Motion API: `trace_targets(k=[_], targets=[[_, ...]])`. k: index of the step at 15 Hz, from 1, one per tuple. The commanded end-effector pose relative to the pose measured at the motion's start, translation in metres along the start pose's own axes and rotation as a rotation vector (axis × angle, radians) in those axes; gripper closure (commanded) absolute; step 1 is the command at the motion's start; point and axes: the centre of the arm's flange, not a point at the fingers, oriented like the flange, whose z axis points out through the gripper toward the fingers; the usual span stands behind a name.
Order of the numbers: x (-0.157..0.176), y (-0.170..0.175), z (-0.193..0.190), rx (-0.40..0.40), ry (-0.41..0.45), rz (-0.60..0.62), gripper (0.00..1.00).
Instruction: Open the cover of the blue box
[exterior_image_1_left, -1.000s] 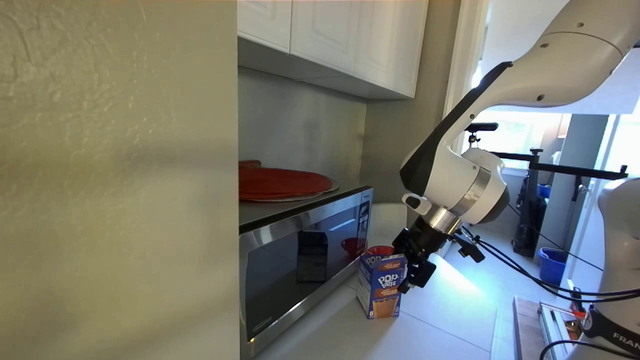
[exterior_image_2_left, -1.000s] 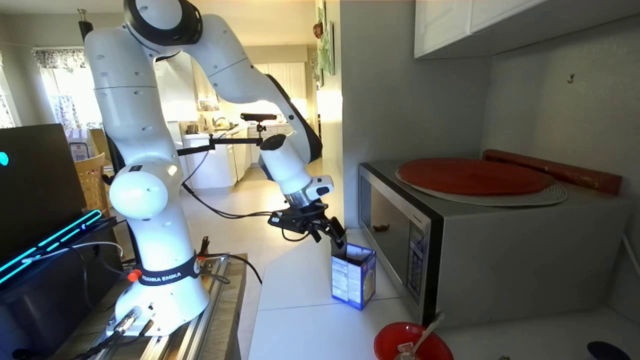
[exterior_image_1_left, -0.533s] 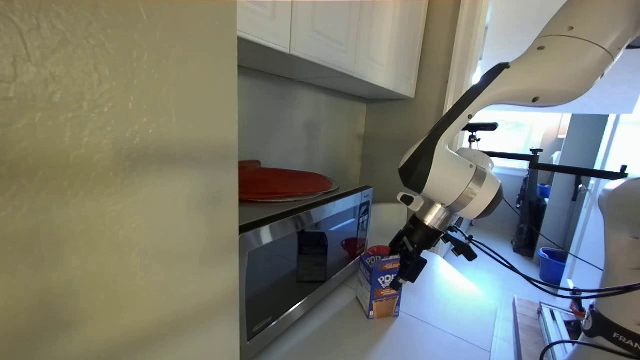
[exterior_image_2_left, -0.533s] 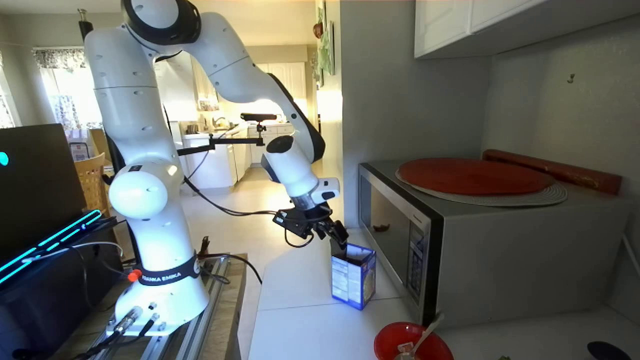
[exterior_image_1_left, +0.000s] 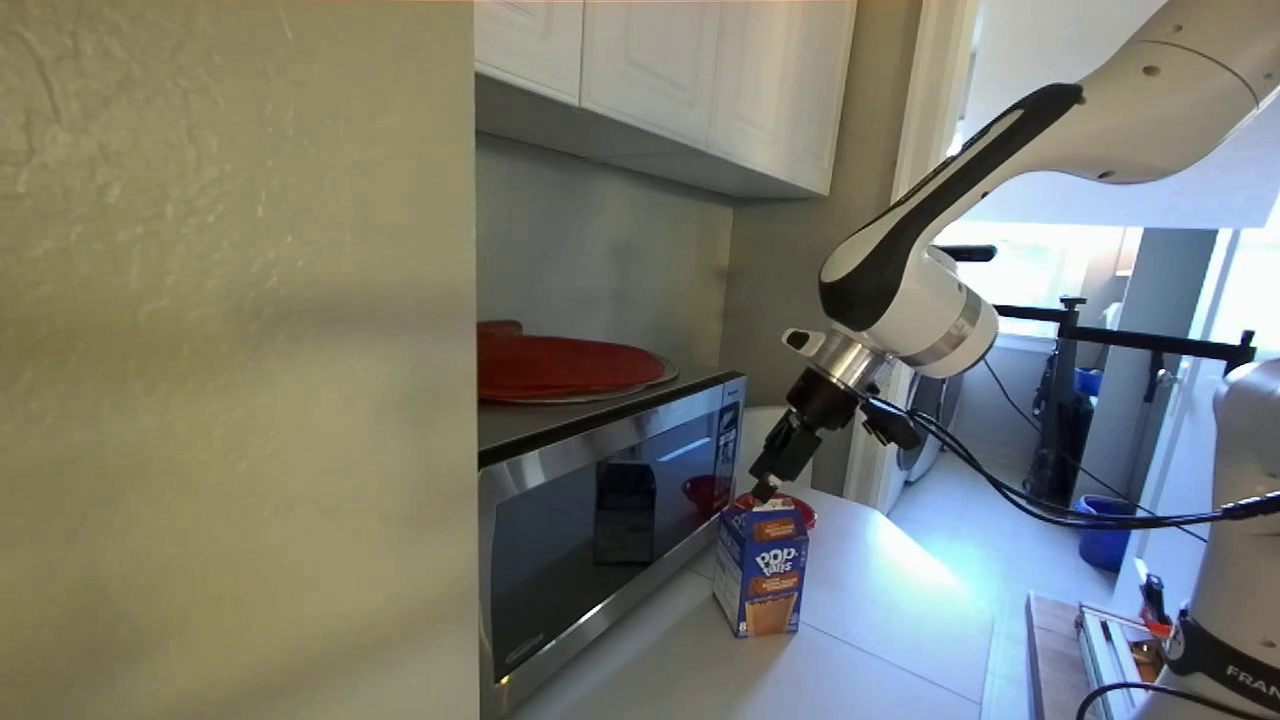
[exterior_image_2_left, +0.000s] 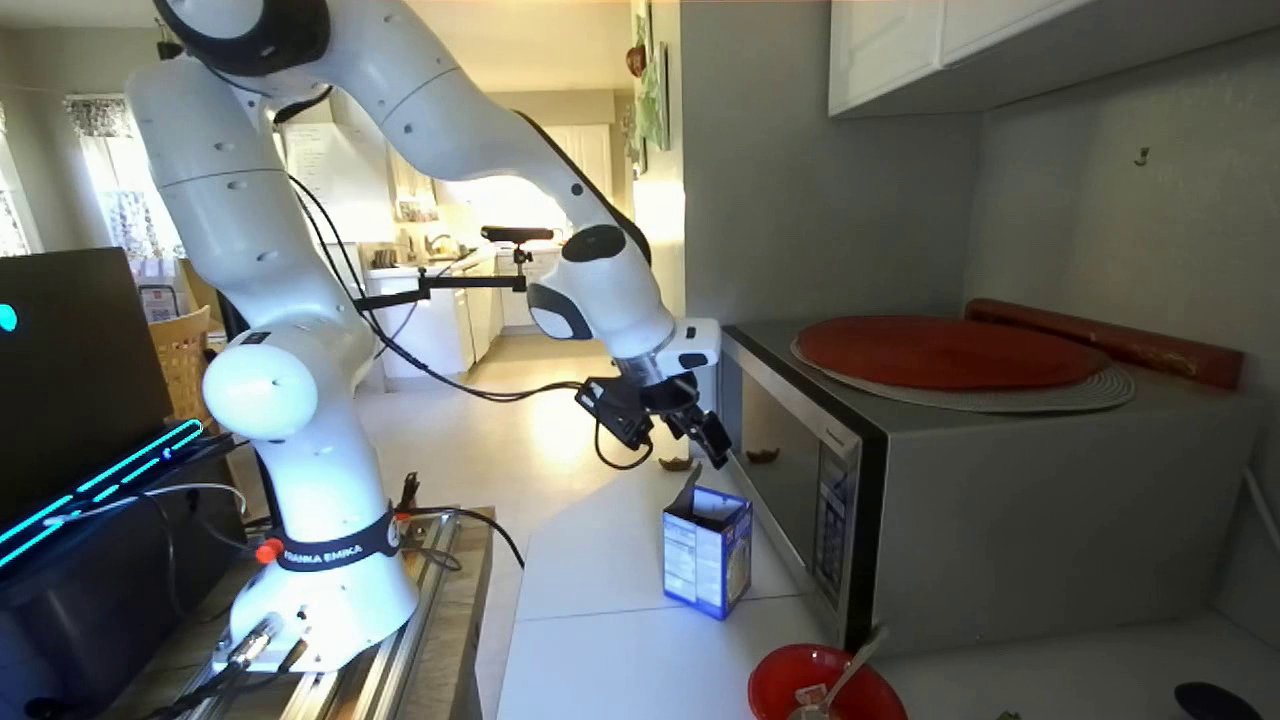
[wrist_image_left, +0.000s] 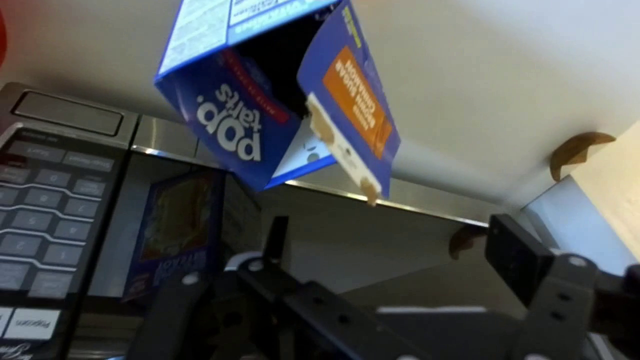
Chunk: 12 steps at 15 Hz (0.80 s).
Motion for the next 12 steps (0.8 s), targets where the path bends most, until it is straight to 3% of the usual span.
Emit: trace_targets(k=[1,5,10,11,12], targets=[[0.045,0.022,-0.071,0.004,-0.048,0.094,0.00],[0.055,0.061,-0.103,-0.095,-0.196,0.192,0.00],[0.068,0.083,-0.139,-0.102,-0.409,0.244,0.00],[0.070,0.085,-0.144,-0.085,-0.438,0.246,0.00],[0.049,0.085,-0.119,-0.109,-0.386,0.239,0.00]])
